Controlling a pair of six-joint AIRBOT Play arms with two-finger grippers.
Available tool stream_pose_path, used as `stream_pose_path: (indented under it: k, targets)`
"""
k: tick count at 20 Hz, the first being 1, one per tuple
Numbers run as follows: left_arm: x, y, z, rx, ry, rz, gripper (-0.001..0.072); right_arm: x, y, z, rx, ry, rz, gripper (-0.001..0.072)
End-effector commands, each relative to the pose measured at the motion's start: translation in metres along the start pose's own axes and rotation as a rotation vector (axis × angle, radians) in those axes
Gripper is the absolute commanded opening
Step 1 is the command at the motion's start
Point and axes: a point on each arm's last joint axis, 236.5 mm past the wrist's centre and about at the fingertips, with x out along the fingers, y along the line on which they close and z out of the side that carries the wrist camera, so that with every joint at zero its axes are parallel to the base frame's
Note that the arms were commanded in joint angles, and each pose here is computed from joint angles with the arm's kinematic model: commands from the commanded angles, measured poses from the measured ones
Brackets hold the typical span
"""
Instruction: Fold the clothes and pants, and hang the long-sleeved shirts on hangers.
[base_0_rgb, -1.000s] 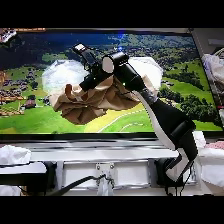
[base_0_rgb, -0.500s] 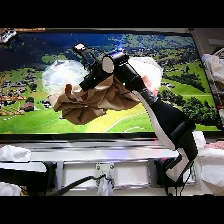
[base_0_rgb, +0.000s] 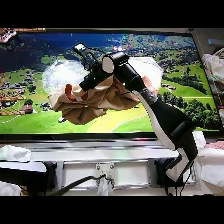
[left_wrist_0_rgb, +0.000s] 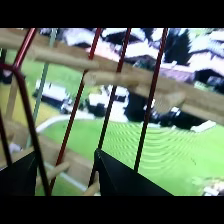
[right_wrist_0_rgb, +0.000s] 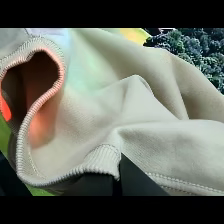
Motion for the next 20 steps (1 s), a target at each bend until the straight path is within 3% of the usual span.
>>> stream_pose_path:
  k: [1, 3, 5, 16, 18, 20]
  targets:
    - [0.0073, -0.0043, 0.0033, 0.005, -0.013, -0.007, 0.0343, 0.0002, 0.0022, -0.0064, 0.000, 0.027, 0.007, 0.0029]
    - [0.0103, -0.0066, 0.0031, 0.008, -0.012, -0.010, 0.0336, 0.0001, 0.0024, -0.0084, 0.001, 0.036, 0.008, 0.0029]
    - [0.0111, -0.0072, 0.0042, 0.008, -0.017, -0.011, 0.0273, 0.0001, 0.0023, -0.0082, 0.006, 0.035, 0.008, 0.0029]
    - [0.0109, -0.0054, 0.0086, -0.019, -0.038, -0.009, 0.0266, 0.0001, 0.0023, -0.0093, 0.018, 0.039, 0.007, 0.0029]
    - [0.0091, -0.0042, 0.0096, -0.021, -0.042, -0.007, 0.0124, 0.0001, 0.0022, -0.0094, 0.018, 0.040, 0.007, 0.0029]
    - [0.0071, -0.0030, 0.0108, -0.022, -0.046, -0.005, 0.0119, 0.0001, 0.0022, -0.0093, 0.018, 0.039, 0.007, 0.0029]
